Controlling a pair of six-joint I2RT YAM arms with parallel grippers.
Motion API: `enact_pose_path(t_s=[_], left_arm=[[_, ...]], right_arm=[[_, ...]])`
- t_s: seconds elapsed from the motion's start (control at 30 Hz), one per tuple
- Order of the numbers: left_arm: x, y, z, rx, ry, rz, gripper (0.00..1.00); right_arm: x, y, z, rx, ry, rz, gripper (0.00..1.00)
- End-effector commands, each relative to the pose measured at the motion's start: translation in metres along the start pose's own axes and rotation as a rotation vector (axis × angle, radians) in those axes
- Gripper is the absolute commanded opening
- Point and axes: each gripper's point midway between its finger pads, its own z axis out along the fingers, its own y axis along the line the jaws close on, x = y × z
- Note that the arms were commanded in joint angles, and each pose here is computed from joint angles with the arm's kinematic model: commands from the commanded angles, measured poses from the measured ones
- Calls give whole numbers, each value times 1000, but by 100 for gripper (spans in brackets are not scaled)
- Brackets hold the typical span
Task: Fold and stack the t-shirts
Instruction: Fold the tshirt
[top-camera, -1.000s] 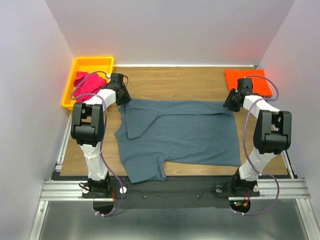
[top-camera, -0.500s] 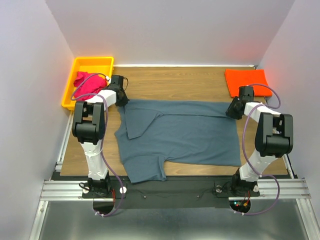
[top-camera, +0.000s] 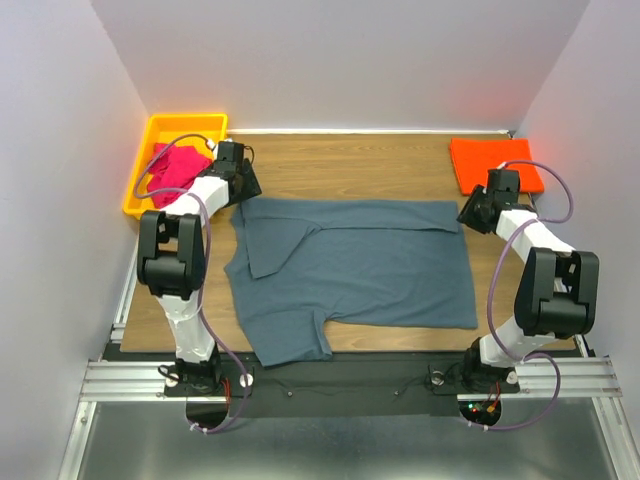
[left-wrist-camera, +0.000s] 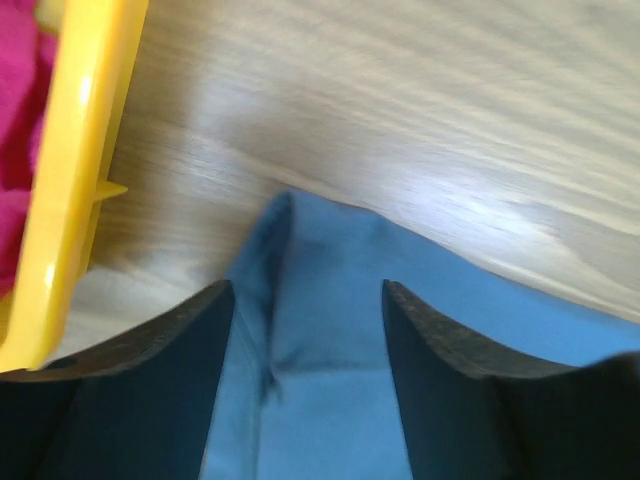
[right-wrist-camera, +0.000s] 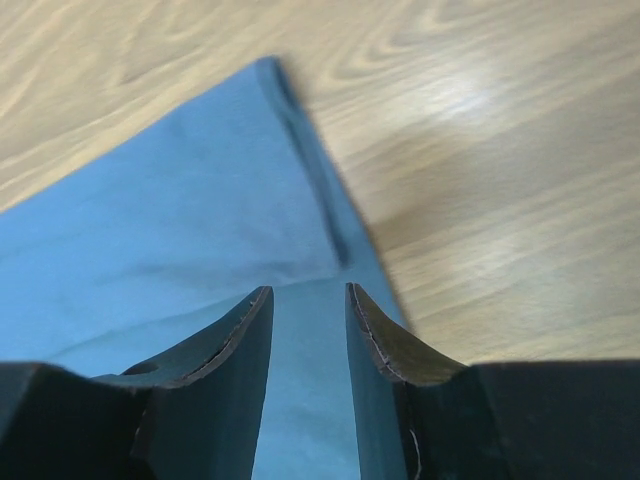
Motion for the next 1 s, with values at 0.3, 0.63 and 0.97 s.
enact_pose_path(t_s=[0.3, 0.63, 0.97], left_arm=[[48, -99, -135, 150, -172, 431, 65], [121, -98, -118, 36, -57, 669, 57], [147, -72, -94, -60, -12, 732, 61]], right_arm=[[21, 90, -16, -295, 74, -32, 40], [92, 133, -51, -420, 182, -134, 41], [114, 145, -64, -462, 216, -162, 44]])
